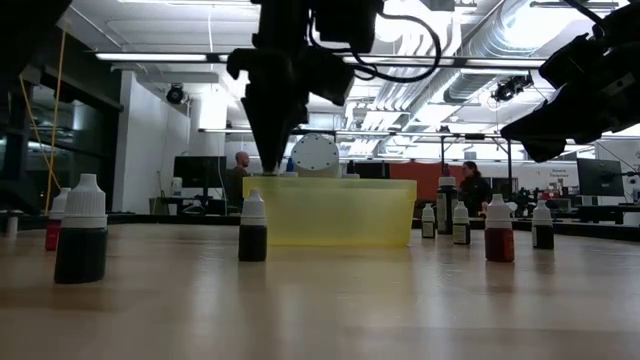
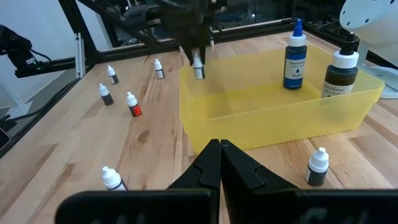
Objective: Pick & Place food coloring
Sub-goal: Put the small green food coloring bottle in the yellow transparent bin
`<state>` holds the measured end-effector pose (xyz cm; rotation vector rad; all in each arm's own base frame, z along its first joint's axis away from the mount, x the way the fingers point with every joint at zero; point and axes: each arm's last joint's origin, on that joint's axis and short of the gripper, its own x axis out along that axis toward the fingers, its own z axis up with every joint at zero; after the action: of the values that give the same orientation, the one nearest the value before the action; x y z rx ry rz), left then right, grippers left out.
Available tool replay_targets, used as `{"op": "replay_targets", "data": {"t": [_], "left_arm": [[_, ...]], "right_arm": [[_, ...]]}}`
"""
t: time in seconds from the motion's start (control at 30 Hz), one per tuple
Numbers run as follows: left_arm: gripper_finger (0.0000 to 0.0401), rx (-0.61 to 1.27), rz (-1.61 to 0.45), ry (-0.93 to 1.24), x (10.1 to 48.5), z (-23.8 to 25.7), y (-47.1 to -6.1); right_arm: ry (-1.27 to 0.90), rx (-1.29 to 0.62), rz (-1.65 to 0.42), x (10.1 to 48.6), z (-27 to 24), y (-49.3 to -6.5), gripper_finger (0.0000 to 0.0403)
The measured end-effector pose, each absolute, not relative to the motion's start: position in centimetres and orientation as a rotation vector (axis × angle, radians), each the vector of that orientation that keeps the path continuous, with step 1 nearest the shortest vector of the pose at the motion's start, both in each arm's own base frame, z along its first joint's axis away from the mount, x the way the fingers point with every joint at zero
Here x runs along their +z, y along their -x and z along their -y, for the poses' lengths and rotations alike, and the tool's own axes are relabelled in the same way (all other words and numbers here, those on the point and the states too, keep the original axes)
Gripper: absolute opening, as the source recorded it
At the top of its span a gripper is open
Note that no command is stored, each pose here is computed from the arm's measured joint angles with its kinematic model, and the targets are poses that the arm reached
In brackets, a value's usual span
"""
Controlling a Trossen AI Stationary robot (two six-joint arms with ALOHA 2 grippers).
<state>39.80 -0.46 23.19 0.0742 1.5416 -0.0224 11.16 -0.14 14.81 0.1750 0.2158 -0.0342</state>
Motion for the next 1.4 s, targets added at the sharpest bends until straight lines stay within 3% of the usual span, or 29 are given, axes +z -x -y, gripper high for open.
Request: {"op": "replay_targets", "data": {"t": [0.4,1.03,1.4], "left_arm": [[0.0042,-0.029,-1.567,-0.045,20.1,-0.3,-41.0],[0.0044,-0.022,-1.539,-0.033,18.8,-0.9,-41.1],[0.0133,-0.022,-1.544,-0.033,18.8,-0.9,-41.1]], "right_arm": [[-0.175,-0.034,-0.216,14.8,0.1,-11.2,0.0000],[-0.175,-0.034,-0.216,14.8,0.1,-11.2,0.0000],[-0.175,-0.034,-0.216,14.8,0.1,-11.2,0.0000]]}}
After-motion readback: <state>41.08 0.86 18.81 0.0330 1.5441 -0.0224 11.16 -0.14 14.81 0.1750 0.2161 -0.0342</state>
